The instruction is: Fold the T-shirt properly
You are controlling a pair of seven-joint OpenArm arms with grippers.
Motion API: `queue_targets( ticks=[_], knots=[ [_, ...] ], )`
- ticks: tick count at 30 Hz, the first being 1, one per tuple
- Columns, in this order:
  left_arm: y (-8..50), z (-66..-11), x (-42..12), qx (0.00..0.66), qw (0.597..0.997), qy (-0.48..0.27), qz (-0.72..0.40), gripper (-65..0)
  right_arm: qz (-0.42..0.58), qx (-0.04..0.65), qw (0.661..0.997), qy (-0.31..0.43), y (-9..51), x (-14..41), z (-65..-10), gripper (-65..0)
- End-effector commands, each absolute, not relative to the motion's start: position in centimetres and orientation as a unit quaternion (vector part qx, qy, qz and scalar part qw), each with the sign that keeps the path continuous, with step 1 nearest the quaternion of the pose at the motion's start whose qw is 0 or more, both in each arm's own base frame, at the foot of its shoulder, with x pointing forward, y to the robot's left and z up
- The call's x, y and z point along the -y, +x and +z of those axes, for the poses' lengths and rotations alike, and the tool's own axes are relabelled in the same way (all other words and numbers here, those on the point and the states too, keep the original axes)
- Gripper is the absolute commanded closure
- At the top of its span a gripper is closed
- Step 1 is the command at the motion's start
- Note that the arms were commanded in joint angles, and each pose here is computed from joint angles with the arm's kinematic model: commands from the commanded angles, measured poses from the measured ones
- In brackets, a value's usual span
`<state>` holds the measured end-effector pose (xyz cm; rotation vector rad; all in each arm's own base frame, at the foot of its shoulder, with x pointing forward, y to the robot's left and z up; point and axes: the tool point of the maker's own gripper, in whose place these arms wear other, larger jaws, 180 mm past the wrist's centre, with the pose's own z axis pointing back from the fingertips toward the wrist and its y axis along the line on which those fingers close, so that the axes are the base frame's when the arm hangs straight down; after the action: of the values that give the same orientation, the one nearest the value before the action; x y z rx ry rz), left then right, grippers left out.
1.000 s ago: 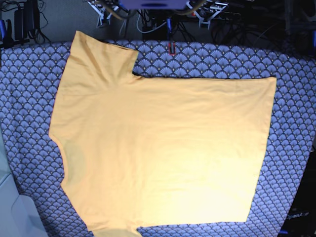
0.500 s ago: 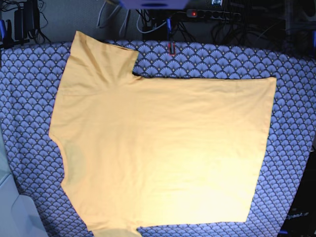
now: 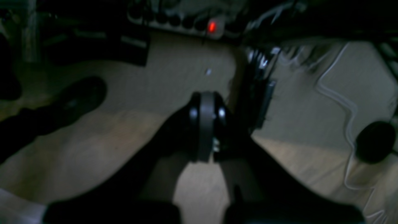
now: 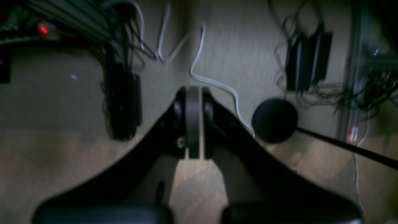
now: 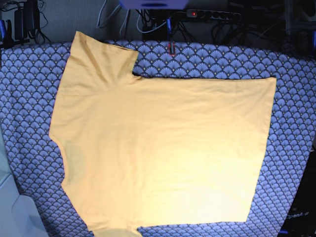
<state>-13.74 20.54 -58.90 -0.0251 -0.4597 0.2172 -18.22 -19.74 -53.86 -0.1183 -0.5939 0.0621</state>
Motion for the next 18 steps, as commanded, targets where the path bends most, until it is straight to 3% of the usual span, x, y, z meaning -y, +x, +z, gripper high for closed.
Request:
queue_targets(
  ticks=[1, 7, 13, 18],
  knots=[
    [-15.9, -57.5, -21.2, 0.236, 0.965, -0.001, 0.114, 0.0, 0.033, 0.303, 0.951, -0.058, -19.7, 19.7, -52.3, 0.0],
    [-18.9, -51.3, -22.2, 0.337, 0.934, 0.030, 0.114, 0.0, 0.032, 0.308, 0.949, -0.064, -21.9, 19.9, -50.1, 0.0],
    [-20.4, -50.0, -21.2, 0.339, 0.933, 0.023, 0.121, 0.0, 0.036, 0.317, 0.946, -0.062, -22.5, 20.0, -49.0, 0.0],
    [-20.0, -47.3, -20.2, 0.382, 0.916, 0.000, 0.121, 0.0, 0.041, 0.394, 0.917, -0.056, -20.4, 19.6, -44.9, 0.0]
  ],
)
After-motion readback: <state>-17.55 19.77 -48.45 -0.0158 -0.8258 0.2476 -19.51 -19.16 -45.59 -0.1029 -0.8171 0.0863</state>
